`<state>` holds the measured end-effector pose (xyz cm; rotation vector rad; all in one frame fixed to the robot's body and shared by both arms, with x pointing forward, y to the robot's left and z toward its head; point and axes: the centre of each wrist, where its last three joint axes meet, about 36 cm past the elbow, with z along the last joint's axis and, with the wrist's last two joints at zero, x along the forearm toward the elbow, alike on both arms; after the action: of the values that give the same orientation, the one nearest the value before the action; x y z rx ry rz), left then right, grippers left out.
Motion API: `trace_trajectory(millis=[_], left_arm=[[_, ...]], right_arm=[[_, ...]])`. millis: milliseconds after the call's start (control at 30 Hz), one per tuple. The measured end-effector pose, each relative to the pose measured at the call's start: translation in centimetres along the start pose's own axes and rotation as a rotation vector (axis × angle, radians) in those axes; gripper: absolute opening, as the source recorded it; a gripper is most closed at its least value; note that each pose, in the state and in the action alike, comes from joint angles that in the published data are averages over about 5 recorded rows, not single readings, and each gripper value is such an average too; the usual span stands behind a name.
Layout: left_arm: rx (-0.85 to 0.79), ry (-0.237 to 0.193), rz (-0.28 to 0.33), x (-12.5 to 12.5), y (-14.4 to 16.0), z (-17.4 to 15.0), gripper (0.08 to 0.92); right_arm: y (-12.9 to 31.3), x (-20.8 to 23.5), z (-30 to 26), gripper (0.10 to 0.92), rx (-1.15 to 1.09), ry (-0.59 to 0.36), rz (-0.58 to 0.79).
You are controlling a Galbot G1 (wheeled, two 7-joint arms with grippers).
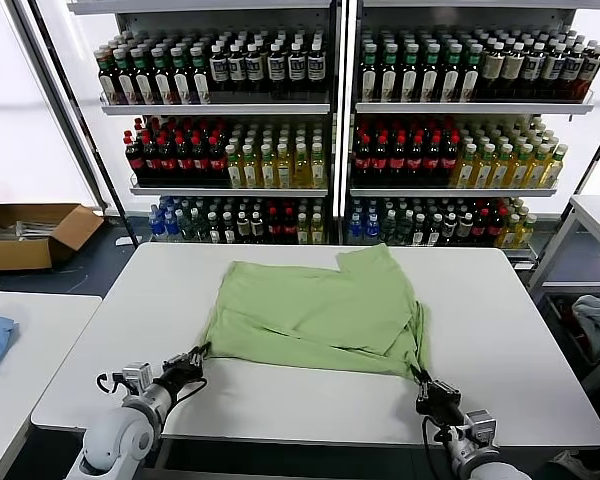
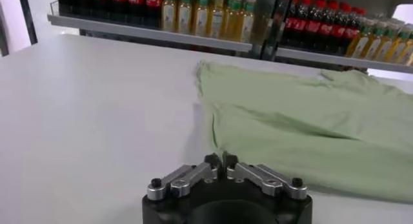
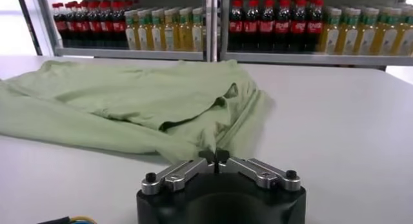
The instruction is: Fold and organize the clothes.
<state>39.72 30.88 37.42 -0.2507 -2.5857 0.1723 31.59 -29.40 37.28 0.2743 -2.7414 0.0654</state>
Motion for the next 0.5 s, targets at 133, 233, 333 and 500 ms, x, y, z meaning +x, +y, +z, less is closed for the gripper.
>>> trace_trajectory(millis=[133, 233, 333, 500], left_arm=[[0.002, 0.009, -0.007, 1.9, -0.7, 0.7, 0.089], [0.003, 0.015, -0.015, 3.8, -1.2, 1.3, 0.089], [0.003, 0.021, -0.024, 5.9, -2.0, 1.8, 0.089], [-0.005, 0.036, -0.039, 9.7, -3.2, 2.6, 0.089]], right_arm=[[0.1, 2.0, -0.1, 0.107, 0.013, 0.010, -0.017], [0.4, 3.8, 0.0, 0.107, 0.014, 0.021, -0.029], [0.6, 5.8, 0.1, 0.107, 0.017, 0.038, -0.039], [0.9, 8.3, -0.1, 0.114, 0.036, 0.071, -0.048]])
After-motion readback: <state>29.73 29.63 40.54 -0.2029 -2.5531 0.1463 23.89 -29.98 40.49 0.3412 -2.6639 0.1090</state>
